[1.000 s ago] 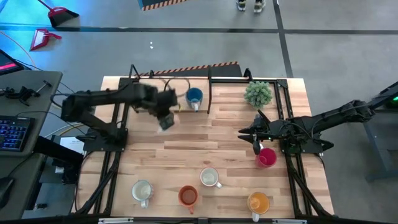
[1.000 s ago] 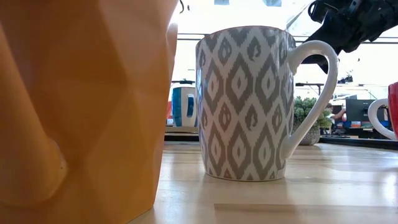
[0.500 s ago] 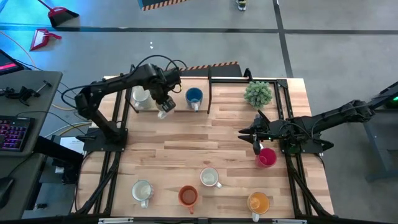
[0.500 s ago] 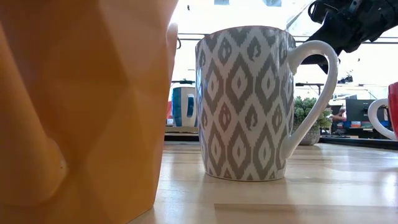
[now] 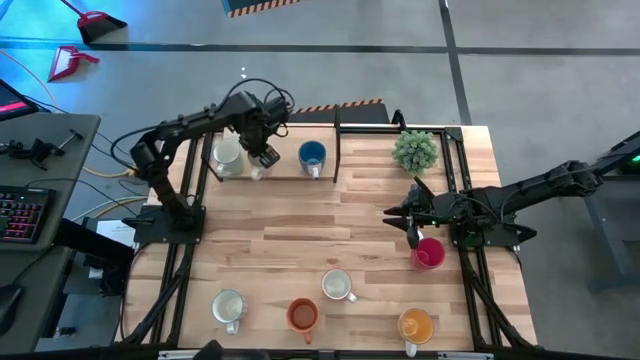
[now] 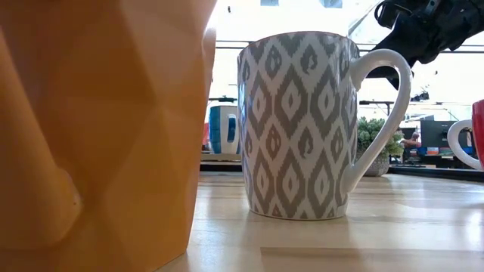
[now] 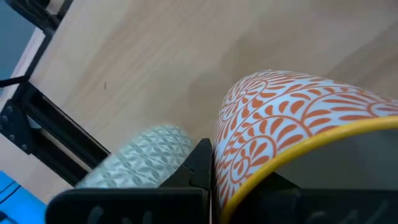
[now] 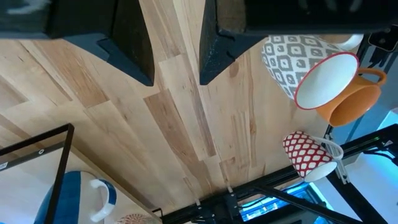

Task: Place coffee mugs
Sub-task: Put the orange patterned mug on the shelf

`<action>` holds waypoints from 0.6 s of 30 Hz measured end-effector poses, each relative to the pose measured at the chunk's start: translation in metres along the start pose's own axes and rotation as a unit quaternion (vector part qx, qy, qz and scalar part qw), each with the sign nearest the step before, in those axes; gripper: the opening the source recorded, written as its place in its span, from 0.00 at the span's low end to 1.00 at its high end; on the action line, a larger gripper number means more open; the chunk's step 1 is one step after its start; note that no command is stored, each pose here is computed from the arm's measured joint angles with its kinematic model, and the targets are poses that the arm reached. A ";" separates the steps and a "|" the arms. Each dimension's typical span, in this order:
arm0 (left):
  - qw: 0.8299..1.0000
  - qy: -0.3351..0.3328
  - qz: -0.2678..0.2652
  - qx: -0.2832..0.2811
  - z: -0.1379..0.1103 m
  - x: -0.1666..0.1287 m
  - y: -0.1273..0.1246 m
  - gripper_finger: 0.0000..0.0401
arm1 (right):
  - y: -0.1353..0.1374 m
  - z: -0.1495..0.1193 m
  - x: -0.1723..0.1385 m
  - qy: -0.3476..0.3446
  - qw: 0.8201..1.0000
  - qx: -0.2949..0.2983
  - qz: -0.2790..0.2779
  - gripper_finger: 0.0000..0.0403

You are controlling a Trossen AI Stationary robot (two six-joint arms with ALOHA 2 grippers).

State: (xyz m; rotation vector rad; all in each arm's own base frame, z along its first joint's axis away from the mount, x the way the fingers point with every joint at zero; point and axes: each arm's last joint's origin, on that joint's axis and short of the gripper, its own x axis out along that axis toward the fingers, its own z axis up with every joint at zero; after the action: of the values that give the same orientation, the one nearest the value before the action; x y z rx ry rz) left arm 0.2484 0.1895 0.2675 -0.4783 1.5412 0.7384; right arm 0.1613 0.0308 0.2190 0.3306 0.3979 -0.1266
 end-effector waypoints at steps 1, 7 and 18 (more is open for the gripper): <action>1.000 -0.005 -0.001 -0.001 0.002 0.001 0.001 0.02 | 0.000 0.000 0.000 0.000 1.000 0.000 0.000 0.27; 1.000 -0.013 -0.001 0.003 0.006 0.010 0.009 0.02 | 0.000 0.000 0.000 0.000 1.000 0.002 0.000 0.27; 1.000 -0.003 0.007 0.017 0.004 0.028 0.016 0.02 | 0.000 0.000 0.000 0.000 1.000 0.004 0.000 0.27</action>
State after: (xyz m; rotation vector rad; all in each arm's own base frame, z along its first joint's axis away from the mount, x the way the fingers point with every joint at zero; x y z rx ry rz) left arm 0.2374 0.2070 0.2430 -0.4403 1.5509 0.7231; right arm 0.1613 0.0308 0.2190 0.3387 0.3974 -0.1285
